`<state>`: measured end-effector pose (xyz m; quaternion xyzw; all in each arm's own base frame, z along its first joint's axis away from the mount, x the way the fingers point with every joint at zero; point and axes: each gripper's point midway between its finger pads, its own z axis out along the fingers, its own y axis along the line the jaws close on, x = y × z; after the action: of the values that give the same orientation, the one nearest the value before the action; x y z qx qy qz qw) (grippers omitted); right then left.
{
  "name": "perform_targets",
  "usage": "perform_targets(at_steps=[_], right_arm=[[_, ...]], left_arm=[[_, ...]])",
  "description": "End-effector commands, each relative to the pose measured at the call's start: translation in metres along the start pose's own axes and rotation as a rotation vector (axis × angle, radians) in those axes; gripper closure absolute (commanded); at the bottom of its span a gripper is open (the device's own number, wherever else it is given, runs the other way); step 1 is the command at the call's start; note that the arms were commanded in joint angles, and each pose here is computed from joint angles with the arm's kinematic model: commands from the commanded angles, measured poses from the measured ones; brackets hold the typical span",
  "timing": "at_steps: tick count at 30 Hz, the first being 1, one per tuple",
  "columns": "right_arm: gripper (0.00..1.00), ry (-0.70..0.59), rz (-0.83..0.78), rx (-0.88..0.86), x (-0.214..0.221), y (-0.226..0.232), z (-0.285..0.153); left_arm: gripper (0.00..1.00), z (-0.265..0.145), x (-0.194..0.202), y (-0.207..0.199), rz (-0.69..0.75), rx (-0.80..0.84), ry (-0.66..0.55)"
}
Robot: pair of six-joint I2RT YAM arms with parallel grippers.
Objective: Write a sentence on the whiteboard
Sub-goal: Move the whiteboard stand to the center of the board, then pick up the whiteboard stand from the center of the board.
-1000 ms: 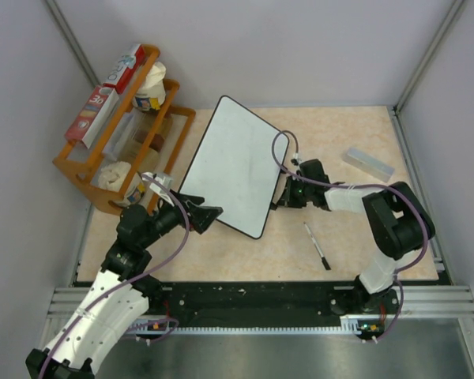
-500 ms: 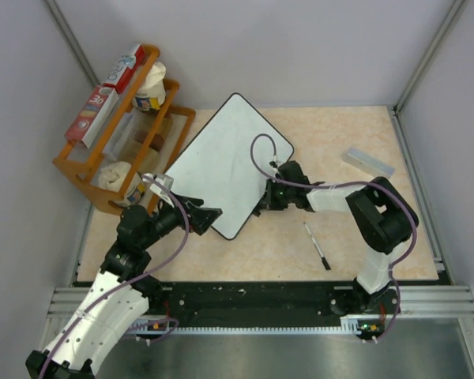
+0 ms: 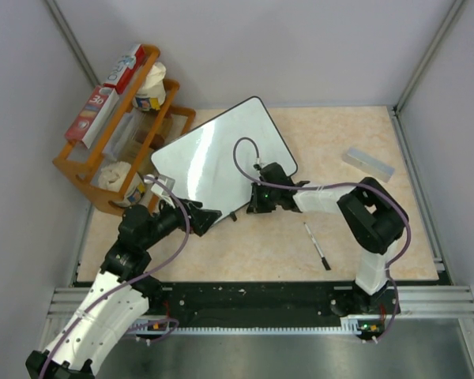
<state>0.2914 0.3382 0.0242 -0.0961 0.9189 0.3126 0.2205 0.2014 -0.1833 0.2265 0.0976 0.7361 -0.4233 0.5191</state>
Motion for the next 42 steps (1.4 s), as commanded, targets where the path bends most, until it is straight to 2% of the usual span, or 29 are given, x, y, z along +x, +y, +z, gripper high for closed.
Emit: perform_targets(at_steps=[1,6,8,9,10,12,13,16,17,21,31,42], right_arm=[[1.00,-0.066,-0.084,0.102,-0.015,-0.008,-0.033],[1.00,-0.087,-0.160,0.181,-0.013,-0.023,-0.057],[0.93,-0.105,-0.180,0.215,-0.015,-0.028,-0.066],[0.87,-0.123,-0.192,0.274,-0.017,-0.041,-0.069],[0.76,-0.130,-0.203,0.288,-0.017,-0.042,-0.071],[0.63,-0.142,-0.215,0.334,-0.021,-0.053,-0.074],[0.53,-0.145,-0.215,0.344,-0.023,-0.056,-0.074],[0.38,-0.142,-0.214,0.366,-0.029,-0.065,-0.070],[0.36,-0.144,-0.214,0.361,-0.033,-0.065,-0.068],[0.36,-0.142,-0.221,0.352,-0.038,-0.072,-0.055],[0.55,-0.160,-0.214,0.277,-0.052,-0.077,-0.036],[0.64,-0.160,-0.244,0.281,-0.061,-0.081,-0.018]], left_arm=[[0.01,-0.001,-0.005,0.000,0.029,-0.003,-0.021],[0.01,-0.001,-0.003,0.002,0.033,-0.017,-0.006],[0.01,-0.001,-0.002,0.003,0.039,-0.019,-0.001],[0.01,-0.001,-0.002,0.004,0.039,-0.025,0.000],[0.01,-0.001,0.000,0.006,0.038,-0.027,0.007],[0.01,-0.001,0.001,0.005,0.035,-0.024,0.007],[0.01,0.000,0.002,0.006,0.034,-0.023,0.010],[0.01,0.000,0.003,0.004,0.033,-0.015,0.018],[0.01,0.000,0.002,0.004,0.035,-0.015,0.016],[0.01,0.000,0.003,0.005,0.036,-0.019,0.014],[0.01,0.001,0.005,0.007,0.043,-0.017,0.017],[0.01,0.001,0.005,0.007,0.049,-0.019,0.018]])
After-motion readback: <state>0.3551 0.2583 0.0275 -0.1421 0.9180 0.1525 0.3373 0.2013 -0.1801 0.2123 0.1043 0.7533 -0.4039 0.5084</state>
